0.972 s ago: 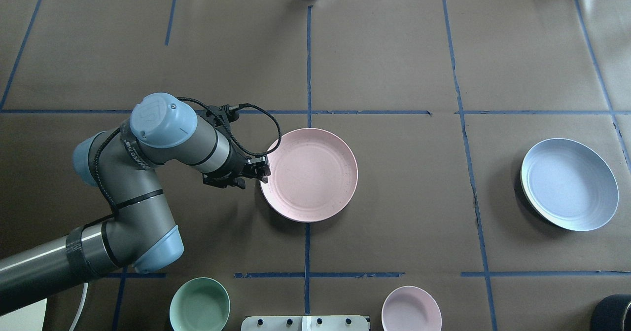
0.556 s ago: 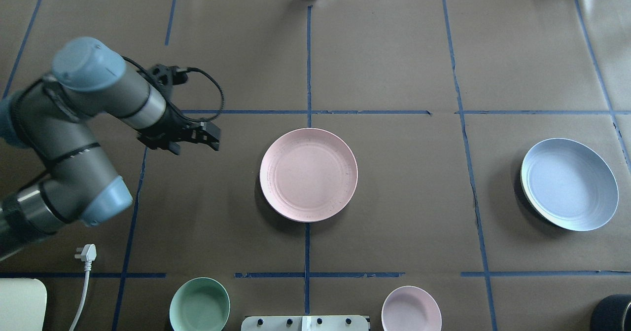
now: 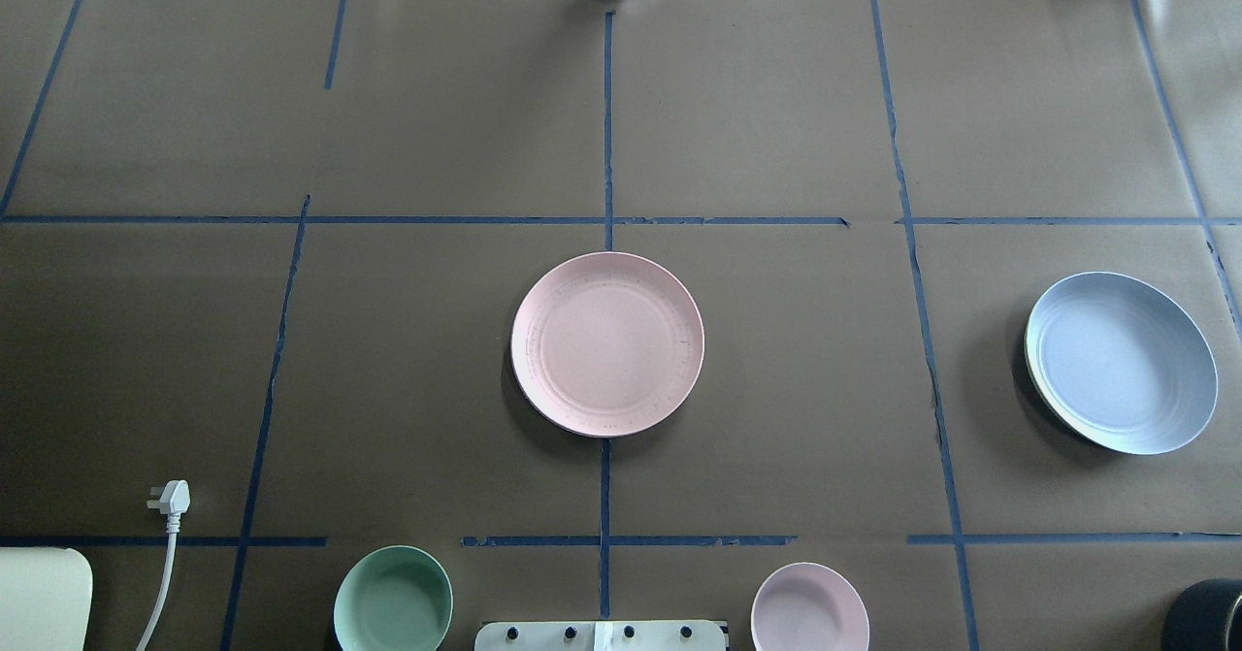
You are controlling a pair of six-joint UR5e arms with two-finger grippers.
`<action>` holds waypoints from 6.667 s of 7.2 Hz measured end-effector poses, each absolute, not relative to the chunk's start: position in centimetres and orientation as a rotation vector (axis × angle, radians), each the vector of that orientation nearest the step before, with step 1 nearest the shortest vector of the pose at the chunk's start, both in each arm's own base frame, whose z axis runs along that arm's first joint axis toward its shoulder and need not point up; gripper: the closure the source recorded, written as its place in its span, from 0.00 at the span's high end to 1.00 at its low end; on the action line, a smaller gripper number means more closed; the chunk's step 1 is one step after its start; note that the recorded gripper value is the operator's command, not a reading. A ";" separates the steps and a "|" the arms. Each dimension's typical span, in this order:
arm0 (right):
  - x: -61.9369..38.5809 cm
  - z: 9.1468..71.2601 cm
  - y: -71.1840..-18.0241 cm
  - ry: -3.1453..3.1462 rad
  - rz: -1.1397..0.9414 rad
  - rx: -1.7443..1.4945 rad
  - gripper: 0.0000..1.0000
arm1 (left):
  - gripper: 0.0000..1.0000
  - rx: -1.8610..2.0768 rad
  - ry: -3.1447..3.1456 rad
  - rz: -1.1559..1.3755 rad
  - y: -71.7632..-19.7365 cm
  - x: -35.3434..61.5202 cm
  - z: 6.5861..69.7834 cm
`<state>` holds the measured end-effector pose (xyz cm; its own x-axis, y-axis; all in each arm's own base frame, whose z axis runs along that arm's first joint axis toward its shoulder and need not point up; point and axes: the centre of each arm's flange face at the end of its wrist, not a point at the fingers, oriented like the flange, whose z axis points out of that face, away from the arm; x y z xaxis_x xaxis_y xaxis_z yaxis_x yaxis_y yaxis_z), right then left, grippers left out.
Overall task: Stack three plates with pink and blue
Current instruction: 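Withdraw the left arm away from the stacked plates, then reach the right gripper to the light blue plate's rim and grasp it, then lift the blue plate, carry it onto the pink plate, open right gripper, then withdraw the right arm away from the plate stack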
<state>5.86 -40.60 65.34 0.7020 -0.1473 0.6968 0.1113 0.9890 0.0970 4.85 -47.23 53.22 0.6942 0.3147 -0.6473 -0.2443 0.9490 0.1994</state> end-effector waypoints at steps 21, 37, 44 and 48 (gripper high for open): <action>-14.3 62.1 -40.3 -1.070 0.107 0.056 0.00 | 1.00 0.041 0.817 0.107 -37.0 -8.2 63.8; -49.7 29.2 -39.2 -1.120 0.254 0.044 1.00 | 1.00 0.028 0.817 0.084 -37.1 -8.3 64.0; -33.4 35.2 -52.9 -0.861 0.015 0.020 1.00 | 1.00 0.037 0.813 0.094 -37.9 -8.1 63.5; -6.9 51.1 -55.5 -0.702 -0.276 0.073 1.00 | 1.00 -0.019 0.809 0.077 -37.5 -8.1 66.5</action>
